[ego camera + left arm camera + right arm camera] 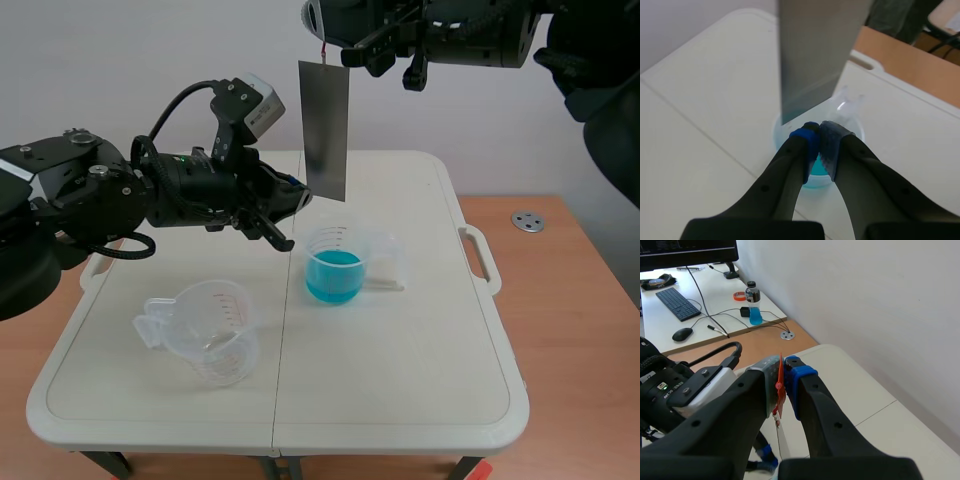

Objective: Hold the metal plate by the orange handle, dip it into the blue solution, take it out and point at it, then put the plate back in the beaker on the left.
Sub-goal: 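Point at the plate with the left hand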

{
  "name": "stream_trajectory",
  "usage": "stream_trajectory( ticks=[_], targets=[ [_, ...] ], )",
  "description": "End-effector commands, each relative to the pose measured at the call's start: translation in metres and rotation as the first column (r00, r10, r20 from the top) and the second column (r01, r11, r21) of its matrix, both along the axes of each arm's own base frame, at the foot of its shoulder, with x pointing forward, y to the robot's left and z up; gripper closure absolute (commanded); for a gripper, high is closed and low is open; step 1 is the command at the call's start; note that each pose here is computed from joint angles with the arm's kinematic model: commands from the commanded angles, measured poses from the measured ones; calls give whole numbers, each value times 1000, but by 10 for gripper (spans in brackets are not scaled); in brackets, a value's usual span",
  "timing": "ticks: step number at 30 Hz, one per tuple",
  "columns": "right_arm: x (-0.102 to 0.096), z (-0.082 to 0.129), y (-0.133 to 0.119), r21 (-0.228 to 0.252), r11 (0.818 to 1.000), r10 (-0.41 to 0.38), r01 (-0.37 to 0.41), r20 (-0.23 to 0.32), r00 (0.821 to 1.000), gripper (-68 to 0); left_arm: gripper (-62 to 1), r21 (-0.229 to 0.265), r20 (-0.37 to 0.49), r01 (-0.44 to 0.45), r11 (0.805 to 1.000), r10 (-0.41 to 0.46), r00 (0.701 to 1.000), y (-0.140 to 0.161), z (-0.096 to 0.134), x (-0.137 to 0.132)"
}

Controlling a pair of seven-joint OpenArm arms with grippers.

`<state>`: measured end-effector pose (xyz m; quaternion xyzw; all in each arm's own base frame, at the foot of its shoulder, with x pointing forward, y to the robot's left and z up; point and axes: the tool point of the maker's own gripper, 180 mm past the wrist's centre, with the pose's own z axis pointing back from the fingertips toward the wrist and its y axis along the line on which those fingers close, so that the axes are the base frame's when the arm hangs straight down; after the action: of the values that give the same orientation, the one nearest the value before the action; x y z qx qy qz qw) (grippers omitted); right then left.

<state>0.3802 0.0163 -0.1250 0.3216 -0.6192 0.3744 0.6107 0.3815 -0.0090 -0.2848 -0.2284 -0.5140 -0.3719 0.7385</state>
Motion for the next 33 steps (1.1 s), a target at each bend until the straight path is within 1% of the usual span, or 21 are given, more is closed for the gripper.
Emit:
stream_trajectory(
  ticks=[1, 5, 8, 11, 27, 30, 33],
  targets=[
    [-2, 19, 3, 32, 999, 18, -20, 45, 999, -13, -27, -23, 43, -14, 1000, 15, 999, -1, 13, 7],
    [-2, 19, 3, 32, 999, 18, -20, 45, 999, -13, -27, -5, 62, -43, 999, 44, 997, 3, 13, 12],
    [-2, 19, 3, 32, 999, 18, -20, 45, 999, -13, -27, 12, 71, -45, 999, 44, 997, 5, 11, 12],
    [-2, 19, 3, 32, 999, 18, -20, 45, 999, -13, -27, 11, 82, -87, 996, 86, 993, 10, 13, 18],
    [-2, 19, 3, 33, 999, 19, -20, 45, 999, -13, -28, 6, 83, -89, 996, 88, 993, 11, 12, 17],
    [-2, 19, 3, 33, 999, 19, -20, 45, 999, -13, -27, 15, 73, -107, 994, 106, 992, 23, 9, 18],
    [-2, 19, 3, 38, 999, 21, -22, 43, 999, -13, -28, 8, 56, -144, 989, 144, 988, 46, 9, 18]
  ],
)
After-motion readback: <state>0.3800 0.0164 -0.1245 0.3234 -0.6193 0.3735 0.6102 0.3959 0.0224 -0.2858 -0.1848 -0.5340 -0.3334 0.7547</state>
